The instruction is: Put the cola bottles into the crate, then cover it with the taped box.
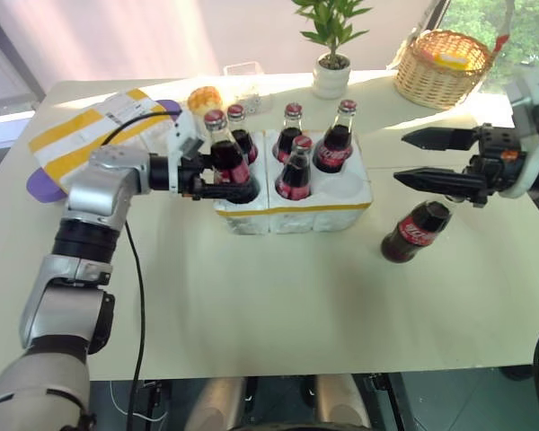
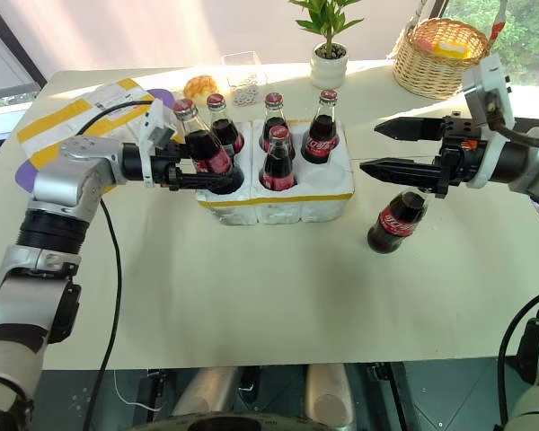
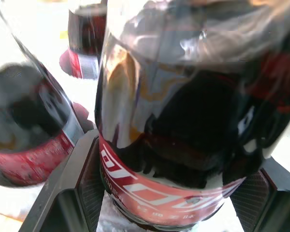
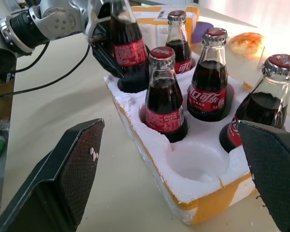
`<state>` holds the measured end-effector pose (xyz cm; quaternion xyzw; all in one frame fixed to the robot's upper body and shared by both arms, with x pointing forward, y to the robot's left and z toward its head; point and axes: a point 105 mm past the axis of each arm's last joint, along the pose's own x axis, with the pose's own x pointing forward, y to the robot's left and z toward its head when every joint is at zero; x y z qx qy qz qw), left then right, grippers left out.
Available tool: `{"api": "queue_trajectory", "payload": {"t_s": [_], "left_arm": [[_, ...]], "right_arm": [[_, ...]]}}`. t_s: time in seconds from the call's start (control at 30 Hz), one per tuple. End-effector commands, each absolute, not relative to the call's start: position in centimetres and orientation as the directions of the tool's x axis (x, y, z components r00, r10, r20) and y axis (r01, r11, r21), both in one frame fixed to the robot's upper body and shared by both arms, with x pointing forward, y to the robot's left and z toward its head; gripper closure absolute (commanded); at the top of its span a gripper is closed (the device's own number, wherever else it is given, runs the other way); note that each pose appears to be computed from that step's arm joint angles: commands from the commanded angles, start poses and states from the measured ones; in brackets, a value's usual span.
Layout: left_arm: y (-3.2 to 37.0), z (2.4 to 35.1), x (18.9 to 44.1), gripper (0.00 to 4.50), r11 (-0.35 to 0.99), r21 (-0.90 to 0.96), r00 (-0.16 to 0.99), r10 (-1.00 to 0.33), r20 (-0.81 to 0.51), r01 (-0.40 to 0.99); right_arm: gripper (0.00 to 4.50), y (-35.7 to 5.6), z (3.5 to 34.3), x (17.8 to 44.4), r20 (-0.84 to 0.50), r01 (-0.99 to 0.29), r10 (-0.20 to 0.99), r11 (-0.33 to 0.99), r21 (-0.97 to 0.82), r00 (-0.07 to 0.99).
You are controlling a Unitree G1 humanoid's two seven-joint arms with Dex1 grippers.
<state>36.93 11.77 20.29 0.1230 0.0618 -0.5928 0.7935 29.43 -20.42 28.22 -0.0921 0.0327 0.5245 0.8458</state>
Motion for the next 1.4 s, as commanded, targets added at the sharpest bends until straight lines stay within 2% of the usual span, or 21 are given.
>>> {"api": "queue_trajectory", "payload": {"t_s": [0.03,0.07,0.2,0.27,0.4,0.43,0.5,0.57,0.73,0.8,0.93,1.03,1.27,1.4], "left_arm": [[11.8,19.9,37.1,0.17,0.276,0.138,0.303,-0.918,-0.255,0.951],[11.8,19.9,37.2,0.04,0.282,0.135,0.308,-0.917,-0.254,0.95],[12.1,20.6,37.1,0.04,0.287,0.145,0.315,-0.919,-0.238,0.947],[12.7,22.2,36.6,0.04,0.287,0.174,0.32,-0.923,-0.213,0.942],[14.6,27.2,33.6,0.04,0.246,0.178,0.272,-0.952,-0.14,0.953],[15.4,29.0,32.2,0.04,0.225,0.177,0.248,-0.961,-0.12,0.958],[16.4,31.7,29.6,0.04,0.176,0.169,0.194,-0.976,-0.099,0.97],[16.7,32.8,28.2,0.04,0.148,0.151,0.163,-0.982,-0.092,0.977],[16.0,32.6,26.5,0.04,0.082,0.129,0.102,-0.983,-0.156,0.988],[15.4,31.3,26.6,0.04,0.056,0.129,0.082,-0.976,-0.204,0.99],[14.8,30.2,26.9,0.04,0.042,0.132,0.072,-0.97,-0.231,0.99],[14.7,30.1,27.0,0.04,0.033,0.131,0.063,-0.971,-0.231,0.991],[14.1,29.3,26.8,0.04,-0.002,0.126,0.031,-0.966,-0.258,0.992],[13.6,28.6,26.6,0.04,-0.022,0.131,0.015,-0.961,-0.276,0.991]], "right_arm": [[0.0,-20.4,29.7,29.0,-0.126,-0.881,0.879,0.435,-0.185,0.46],[0.0,-20.4,29.8,29.2,-0.124,-0.878,0.876,0.44,-0.187,0.466],[0.0,-20.7,30.6,29.7,-0.109,-0.859,0.862,0.467,-0.21,0.495],[0.0,-21.2,32.1,29.8,-0.082,-0.837,0.849,0.49,-0.245,0.521],[0.0,-23.8,36.5,28.9,0.014,-0.772,0.804,0.575,-0.27,0.594],[0.0,-25.1,37.1,28.3,0.017,-0.741,0.774,0.611,-0.28,0.632],[0.0,-27.4,37.4,27.0,0.003,-0.685,0.715,0.671,-0.284,0.699],[0.0,-28.7,37.1,26.2,-0.005,-0.652,0.676,0.709,-0.269,0.737],[0.0,-31.4,32.6,23.3,-0.047,-0.565,0.564,0.812,-0.146,0.824],[0.0,-30.9,29.2,22.1,-0.068,-0.544,0.539,0.832,-0.107,0.839],[0.0,-28.9,24.3,20.6,-0.109,-0.518,0.509,0.852,-0.076,0.854],[0.0,-27.0,22.0,19.8,-0.098,-0.502,0.498,0.865,-0.02,0.862],[0.0,-24.9,19.3,21.1,-0.073,-0.455,0.459,0.888,0.067,0.886],[0.0,-25.5,17.9,22.6,-0.084,-0.387,0.395,0.916,0.103,0.915]]}}
